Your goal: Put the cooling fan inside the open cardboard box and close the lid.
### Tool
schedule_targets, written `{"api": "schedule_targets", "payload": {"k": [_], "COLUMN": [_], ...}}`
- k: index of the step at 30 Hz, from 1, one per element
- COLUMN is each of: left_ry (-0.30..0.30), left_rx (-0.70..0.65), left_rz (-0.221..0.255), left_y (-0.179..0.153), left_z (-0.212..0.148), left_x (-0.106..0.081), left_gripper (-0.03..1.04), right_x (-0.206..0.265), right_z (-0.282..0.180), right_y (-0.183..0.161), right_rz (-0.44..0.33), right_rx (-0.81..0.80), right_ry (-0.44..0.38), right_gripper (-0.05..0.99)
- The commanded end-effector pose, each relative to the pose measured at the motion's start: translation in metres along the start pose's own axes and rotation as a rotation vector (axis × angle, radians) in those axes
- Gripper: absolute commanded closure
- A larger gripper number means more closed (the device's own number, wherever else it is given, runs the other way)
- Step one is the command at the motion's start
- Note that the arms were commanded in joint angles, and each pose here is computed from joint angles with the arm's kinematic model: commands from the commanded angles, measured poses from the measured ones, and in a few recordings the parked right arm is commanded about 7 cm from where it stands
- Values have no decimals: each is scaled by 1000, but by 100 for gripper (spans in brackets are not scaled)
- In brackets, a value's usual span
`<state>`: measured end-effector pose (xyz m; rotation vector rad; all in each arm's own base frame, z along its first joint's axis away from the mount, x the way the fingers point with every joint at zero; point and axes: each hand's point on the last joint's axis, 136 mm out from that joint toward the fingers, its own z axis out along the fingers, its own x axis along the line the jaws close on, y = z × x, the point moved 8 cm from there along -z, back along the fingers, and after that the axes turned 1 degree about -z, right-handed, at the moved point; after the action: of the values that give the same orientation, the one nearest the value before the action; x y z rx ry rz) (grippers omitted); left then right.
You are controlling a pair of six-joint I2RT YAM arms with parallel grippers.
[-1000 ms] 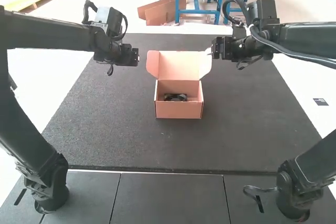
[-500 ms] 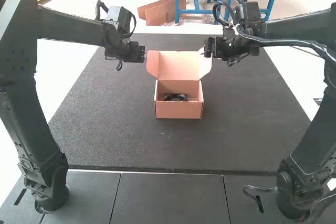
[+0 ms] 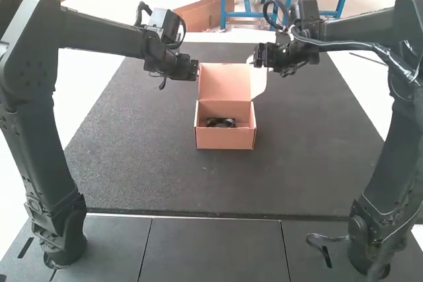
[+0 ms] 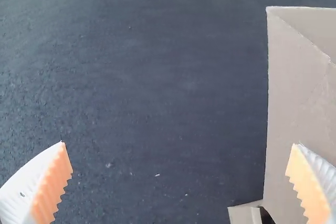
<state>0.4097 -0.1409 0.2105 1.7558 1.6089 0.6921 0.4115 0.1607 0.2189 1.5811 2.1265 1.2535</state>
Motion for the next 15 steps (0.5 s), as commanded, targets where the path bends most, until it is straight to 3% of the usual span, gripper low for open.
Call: {"api": "schedule_targets", "payload": {"k": [1, 9, 15], "left_ry": [-28, -29, -27], "left_rx": [-38, -38, -34], "left_rz": [-6, -5, -4], "left_y": [15, 15, 15], "left_z": [-6, -7, -7], "left_x": [-6, -7, -6], "left_gripper": [4, 4, 4], "right_x": [2, 3, 4], "right_z": [-2, -1, -1], "right_y": [9, 8, 4], "right_rz": [15, 48, 57], "right_rx": [-16, -5, 14], "right_ry": [22, 45, 56], "right_gripper": [15, 44, 60]}}
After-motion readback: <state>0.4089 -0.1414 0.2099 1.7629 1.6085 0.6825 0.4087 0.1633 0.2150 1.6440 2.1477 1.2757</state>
